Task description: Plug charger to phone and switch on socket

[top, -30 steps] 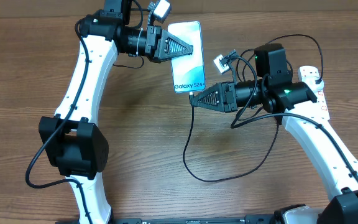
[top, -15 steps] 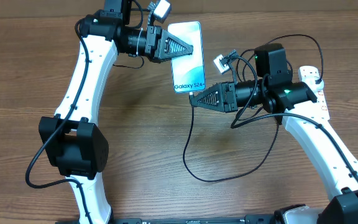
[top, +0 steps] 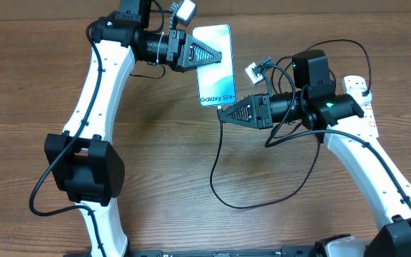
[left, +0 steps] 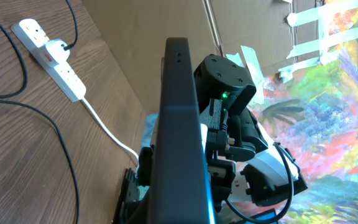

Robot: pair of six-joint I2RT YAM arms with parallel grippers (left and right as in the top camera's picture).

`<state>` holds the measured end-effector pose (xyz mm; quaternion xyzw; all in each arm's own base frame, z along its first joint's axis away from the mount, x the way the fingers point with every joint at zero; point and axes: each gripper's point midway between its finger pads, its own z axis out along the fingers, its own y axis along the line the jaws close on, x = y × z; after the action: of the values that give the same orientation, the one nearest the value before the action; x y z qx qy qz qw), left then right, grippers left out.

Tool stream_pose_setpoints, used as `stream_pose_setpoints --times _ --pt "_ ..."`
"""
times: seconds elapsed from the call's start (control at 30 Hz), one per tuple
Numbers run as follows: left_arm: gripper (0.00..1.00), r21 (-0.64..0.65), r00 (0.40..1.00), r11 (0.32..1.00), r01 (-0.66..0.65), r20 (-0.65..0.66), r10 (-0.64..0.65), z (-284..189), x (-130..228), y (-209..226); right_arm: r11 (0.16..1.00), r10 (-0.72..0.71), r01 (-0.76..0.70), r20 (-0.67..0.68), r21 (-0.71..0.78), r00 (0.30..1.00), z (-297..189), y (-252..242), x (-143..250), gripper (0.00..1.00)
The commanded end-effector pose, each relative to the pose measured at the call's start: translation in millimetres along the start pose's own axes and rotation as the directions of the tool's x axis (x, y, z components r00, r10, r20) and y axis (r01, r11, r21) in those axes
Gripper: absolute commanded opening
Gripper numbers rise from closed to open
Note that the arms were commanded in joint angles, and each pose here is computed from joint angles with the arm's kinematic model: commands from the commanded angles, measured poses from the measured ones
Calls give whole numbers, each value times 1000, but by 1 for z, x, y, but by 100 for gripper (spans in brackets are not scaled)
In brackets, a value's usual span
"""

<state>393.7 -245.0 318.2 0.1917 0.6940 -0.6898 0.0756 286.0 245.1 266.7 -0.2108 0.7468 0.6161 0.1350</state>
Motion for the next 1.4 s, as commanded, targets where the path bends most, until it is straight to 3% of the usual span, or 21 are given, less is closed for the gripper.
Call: stream_pose_setpoints --times 0.0,1.37 --pt "4 41 998 998 -52 -24 53 10 5 -27 999 -27 27 33 18 999 -8 -1 -9 4" --pt "4 26 998 999 -48 -41 49 19 8 -24 1000 -6 4 58 23 998 -11 -1 -18 4"
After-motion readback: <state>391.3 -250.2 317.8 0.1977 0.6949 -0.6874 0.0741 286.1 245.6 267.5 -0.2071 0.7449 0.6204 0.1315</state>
